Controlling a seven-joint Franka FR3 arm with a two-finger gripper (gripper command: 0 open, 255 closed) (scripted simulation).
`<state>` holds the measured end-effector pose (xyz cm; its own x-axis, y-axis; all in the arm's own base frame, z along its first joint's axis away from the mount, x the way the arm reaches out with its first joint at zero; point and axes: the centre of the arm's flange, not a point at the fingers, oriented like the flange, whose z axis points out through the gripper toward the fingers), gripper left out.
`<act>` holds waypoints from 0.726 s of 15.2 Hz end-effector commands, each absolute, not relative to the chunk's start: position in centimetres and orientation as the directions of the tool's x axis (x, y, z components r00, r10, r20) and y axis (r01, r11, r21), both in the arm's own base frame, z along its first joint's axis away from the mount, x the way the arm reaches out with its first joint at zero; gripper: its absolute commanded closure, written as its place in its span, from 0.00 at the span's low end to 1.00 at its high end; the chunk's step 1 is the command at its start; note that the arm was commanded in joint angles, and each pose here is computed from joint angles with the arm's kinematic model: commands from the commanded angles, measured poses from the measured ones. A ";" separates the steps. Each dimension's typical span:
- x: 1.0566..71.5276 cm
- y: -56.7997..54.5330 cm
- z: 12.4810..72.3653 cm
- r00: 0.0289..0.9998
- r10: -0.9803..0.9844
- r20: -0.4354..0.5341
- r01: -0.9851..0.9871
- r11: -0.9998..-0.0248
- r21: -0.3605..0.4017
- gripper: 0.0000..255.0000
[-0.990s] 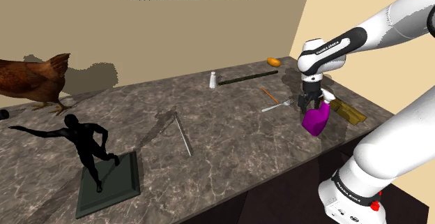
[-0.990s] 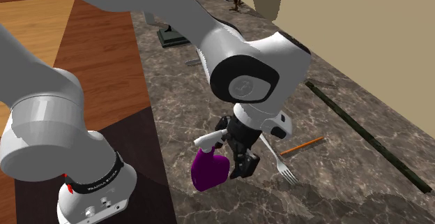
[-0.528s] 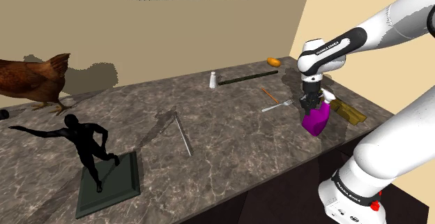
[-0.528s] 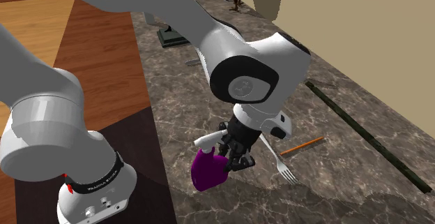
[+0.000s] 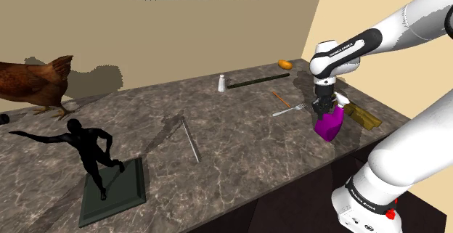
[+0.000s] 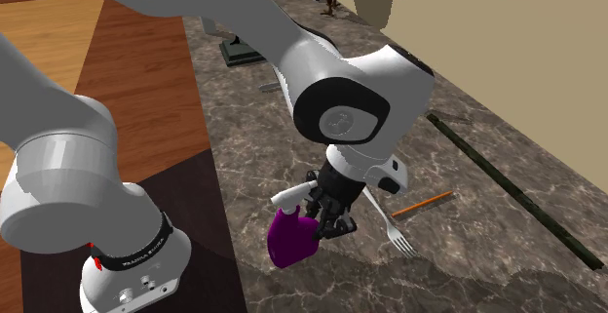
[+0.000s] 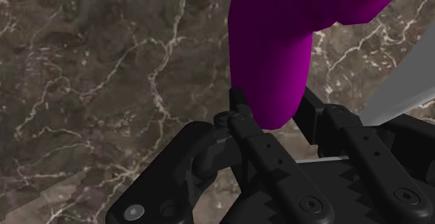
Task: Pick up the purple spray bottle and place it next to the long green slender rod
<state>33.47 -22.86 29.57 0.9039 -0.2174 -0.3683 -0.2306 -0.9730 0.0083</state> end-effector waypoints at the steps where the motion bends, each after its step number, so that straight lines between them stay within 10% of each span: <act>1: 33.4 -22.9 30.0 0.903 -0.217 -0.370 -0.231 -0.973 0.008 1.00; 11: 33.4 -22.9 35.3 0.903 -0.217 -0.370 -0.231 -0.973 0.008 1.00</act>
